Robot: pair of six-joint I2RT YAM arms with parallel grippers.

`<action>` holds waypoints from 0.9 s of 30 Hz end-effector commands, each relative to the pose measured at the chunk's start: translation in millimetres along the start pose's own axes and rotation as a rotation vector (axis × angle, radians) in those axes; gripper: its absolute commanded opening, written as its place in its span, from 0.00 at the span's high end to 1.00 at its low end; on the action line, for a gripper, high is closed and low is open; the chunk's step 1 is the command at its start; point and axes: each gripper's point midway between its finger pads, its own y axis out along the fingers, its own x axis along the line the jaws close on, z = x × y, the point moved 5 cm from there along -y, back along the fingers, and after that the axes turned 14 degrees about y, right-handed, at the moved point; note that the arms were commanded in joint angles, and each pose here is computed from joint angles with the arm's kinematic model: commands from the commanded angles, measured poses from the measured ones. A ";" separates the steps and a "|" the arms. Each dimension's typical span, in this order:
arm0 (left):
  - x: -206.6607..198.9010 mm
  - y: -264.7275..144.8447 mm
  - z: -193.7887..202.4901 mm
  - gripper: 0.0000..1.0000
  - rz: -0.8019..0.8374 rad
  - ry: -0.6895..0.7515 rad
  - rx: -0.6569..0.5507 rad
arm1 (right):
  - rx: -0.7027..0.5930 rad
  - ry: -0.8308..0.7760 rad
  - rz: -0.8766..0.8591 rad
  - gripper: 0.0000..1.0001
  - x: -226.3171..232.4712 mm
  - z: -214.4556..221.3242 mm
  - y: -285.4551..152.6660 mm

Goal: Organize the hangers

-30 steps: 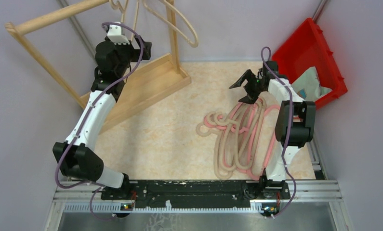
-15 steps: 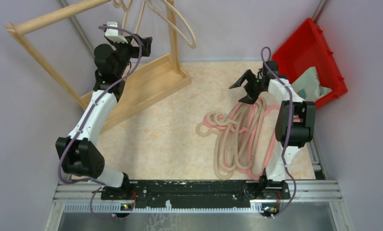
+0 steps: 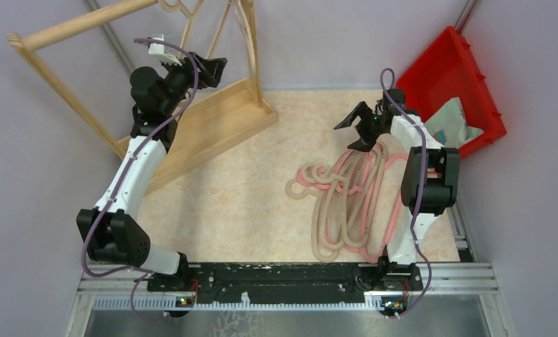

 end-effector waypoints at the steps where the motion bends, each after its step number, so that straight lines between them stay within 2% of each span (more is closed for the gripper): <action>1: -18.6 -15.3 -31.7 0.00 0.076 -0.058 -0.036 | -0.021 -0.051 -0.069 0.15 17.0 -0.2 -11.1; 6: -24.5 -19.2 -42.8 0.00 0.099 -0.072 -0.054 | -0.016 -0.048 -0.070 0.15 16.1 -0.7 -9.1; 16: 16.7 -8.4 -17.0 0.00 -0.156 0.014 0.022 | -0.013 -0.054 -0.069 0.15 15.5 0.8 -10.4; 27: 24.3 -12.2 0.1 0.00 -0.212 0.013 0.045 | -0.025 -0.055 -0.065 0.15 19.0 0.2 -14.5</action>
